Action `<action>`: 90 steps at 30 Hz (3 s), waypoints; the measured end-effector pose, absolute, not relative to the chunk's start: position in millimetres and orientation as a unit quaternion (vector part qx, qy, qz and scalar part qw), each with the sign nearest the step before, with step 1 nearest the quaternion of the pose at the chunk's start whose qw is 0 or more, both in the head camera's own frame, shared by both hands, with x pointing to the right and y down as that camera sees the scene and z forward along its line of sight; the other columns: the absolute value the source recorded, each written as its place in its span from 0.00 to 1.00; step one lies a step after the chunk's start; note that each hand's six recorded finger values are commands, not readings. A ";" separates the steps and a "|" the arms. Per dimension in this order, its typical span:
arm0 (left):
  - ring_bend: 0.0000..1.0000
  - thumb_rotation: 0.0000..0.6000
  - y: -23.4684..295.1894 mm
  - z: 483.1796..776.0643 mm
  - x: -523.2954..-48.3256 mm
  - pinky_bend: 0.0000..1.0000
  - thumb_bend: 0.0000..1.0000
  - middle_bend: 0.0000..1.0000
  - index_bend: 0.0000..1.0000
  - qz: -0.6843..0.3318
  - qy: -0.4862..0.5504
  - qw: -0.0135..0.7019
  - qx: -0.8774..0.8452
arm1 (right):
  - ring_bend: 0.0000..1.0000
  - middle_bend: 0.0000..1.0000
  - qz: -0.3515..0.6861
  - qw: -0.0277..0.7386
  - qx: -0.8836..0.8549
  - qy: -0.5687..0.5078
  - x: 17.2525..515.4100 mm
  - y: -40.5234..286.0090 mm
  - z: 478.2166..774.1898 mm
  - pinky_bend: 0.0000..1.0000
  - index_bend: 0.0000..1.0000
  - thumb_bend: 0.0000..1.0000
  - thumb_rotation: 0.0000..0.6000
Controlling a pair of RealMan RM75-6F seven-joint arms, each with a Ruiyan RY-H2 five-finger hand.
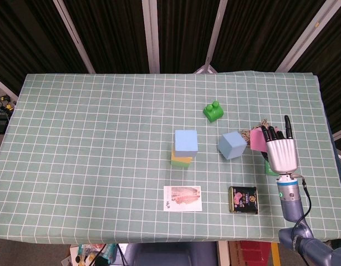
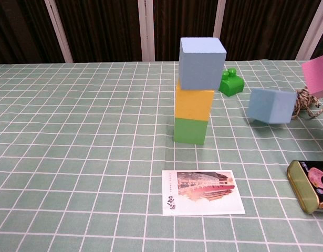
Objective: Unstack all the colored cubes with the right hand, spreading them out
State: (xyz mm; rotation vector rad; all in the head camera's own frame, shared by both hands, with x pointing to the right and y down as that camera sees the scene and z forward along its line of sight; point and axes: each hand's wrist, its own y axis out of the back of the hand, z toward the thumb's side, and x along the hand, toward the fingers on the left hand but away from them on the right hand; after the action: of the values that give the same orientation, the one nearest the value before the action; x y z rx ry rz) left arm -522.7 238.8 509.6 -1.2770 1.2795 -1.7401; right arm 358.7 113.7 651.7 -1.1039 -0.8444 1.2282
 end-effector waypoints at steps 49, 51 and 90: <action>0.00 1.00 239.2 512.6 -520.5 0.05 0.17 0.00 0.20 -0.667 0.477 0.314 -0.479 | 0.35 0.27 0.497 0.155 -0.684 -0.511 373.1 164.5 653.9 0.06 0.18 0.21 1.00; 0.00 1.00 239.2 512.7 -520.4 0.05 0.17 0.00 0.20 -0.667 0.476 0.313 -0.480 | 0.27 0.15 0.497 0.158 -0.687 -0.506 371.0 166.9 657.1 0.03 0.11 0.21 1.00; 0.00 1.00 237.1 512.0 -523.2 0.05 0.17 0.00 0.20 -0.666 0.479 0.311 -0.480 | 0.08 0.00 0.397 0.040 -0.750 -0.528 240.1 76.9 600.8 0.00 0.00 0.15 1.00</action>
State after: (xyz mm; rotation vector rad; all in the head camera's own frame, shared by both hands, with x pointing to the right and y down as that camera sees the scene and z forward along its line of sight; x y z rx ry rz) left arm -523.2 237.1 512.0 -1.2663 1.2646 -1.7582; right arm 240.1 76.9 600.8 -2.2965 -1.6190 1.2156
